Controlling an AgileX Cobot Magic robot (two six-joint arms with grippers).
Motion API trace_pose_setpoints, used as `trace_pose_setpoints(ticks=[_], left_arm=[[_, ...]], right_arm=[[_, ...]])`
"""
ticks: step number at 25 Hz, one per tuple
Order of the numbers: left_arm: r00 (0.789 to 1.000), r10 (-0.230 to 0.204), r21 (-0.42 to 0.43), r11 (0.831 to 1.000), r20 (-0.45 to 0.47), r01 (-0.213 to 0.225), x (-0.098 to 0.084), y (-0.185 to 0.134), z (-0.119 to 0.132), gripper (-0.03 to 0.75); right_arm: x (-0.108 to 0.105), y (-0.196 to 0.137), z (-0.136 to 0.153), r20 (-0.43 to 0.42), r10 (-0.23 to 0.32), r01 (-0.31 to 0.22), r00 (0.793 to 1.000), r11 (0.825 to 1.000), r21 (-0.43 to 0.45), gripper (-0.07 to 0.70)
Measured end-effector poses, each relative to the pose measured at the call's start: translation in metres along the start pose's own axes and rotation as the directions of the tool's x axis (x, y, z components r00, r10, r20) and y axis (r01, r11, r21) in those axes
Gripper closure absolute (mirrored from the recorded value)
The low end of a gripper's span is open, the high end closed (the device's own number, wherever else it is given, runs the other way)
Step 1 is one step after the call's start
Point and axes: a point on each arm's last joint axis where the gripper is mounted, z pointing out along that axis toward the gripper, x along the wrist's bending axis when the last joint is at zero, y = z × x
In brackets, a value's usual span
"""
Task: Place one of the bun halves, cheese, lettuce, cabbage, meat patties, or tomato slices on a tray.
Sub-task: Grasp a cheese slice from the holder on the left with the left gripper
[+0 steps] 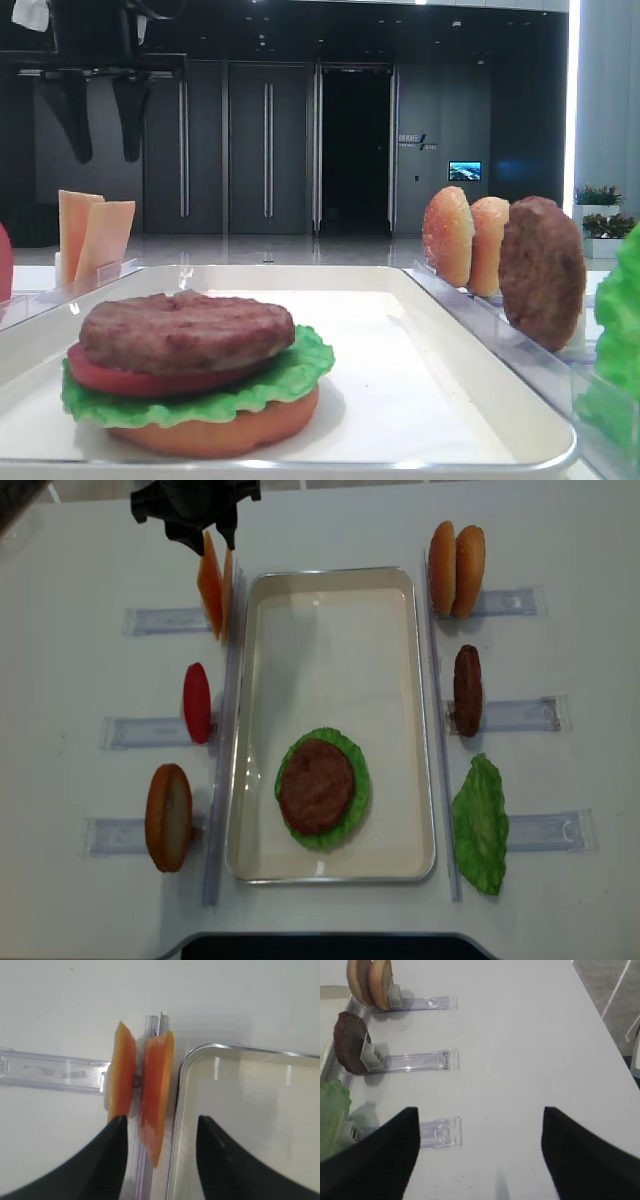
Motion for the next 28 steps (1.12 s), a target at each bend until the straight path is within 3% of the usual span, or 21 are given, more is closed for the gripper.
trace_pose_setpoints(ticks=[6, 28], left_arm=[[1.000, 0.008, -0.006, 1.000, -0.017, -0.008, 0.001, 0.001, 0.002, 0.371], [0.999, 0.020, 0.029, 0.999, -0.042, -0.019, -0.005, -0.001, 0.046, 0.371]], right_arm=[[0.000, 0.000, 0.000, 0.000, 0.000, 0.000, 1.000, 1.000, 0.000, 0.117], [0.000, 0.000, 0.000, 0.000, 0.000, 0.000, 1.000, 1.000, 0.000, 0.117]])
